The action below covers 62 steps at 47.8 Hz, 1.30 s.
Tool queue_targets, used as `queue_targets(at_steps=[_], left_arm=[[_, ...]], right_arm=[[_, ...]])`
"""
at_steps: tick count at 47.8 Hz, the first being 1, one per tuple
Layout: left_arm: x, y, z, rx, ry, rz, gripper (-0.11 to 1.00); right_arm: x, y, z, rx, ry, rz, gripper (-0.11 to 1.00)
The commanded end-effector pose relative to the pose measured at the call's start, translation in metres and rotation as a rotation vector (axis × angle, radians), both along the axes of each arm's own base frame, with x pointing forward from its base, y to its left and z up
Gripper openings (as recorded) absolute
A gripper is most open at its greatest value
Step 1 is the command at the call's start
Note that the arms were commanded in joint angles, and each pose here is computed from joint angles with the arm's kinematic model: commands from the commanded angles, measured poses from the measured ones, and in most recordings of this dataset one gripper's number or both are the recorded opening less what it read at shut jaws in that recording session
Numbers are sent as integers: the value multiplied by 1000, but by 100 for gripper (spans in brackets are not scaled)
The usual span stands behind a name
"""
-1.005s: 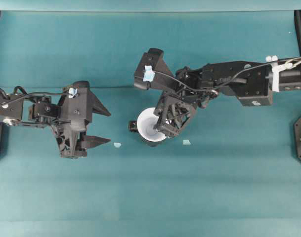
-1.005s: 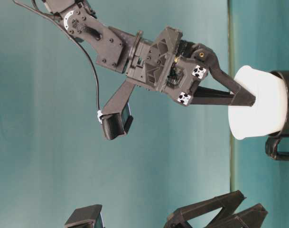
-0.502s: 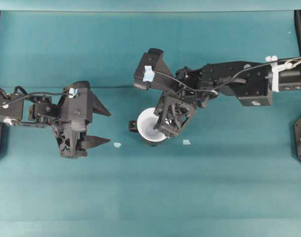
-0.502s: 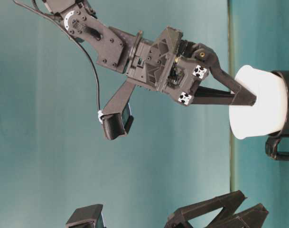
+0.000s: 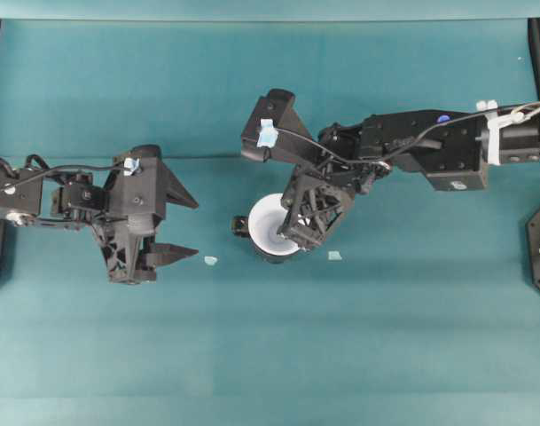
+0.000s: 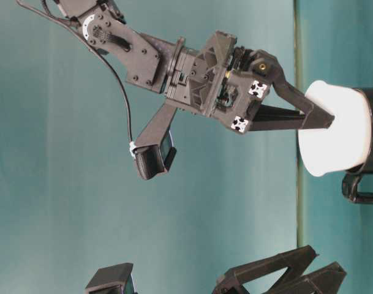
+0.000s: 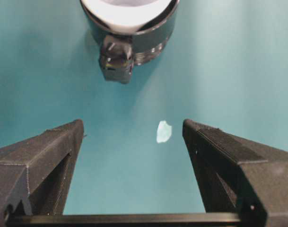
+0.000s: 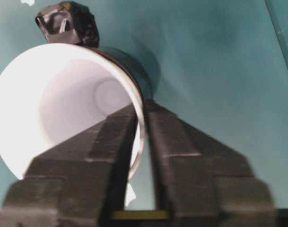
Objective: Put a paper cup into the cup holder on your left arm.
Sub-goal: 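Lower the paper cup into the black mug with the right gripper, then open the right gripper and withdraw it up and right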
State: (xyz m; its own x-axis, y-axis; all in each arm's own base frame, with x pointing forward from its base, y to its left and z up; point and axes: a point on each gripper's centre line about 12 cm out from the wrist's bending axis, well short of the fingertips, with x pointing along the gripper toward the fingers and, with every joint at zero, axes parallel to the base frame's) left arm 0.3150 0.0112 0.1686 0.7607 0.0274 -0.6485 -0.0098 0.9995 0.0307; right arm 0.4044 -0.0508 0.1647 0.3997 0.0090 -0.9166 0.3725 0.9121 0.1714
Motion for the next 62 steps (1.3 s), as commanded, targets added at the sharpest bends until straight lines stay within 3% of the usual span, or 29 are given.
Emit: queue_targets(at_steps=[1,12,19,41,62], left_arm=[[5,1,7,1,-28,1,88],[5,1,7,0,-28,2,88],[5,1,8,-1,-29,3,88],[5,1,7,0,-28,2,88],[5,1,6,0,-25,2,88]], right_arm=[[3,2,6,-1,-23,5,31],[3,3,8,9,-36,-3,56],[3,2,10,8,-43,-5,64],[3,2,17,5,-58,-4,65],[-11,7,44,-21,-129,13,66]])
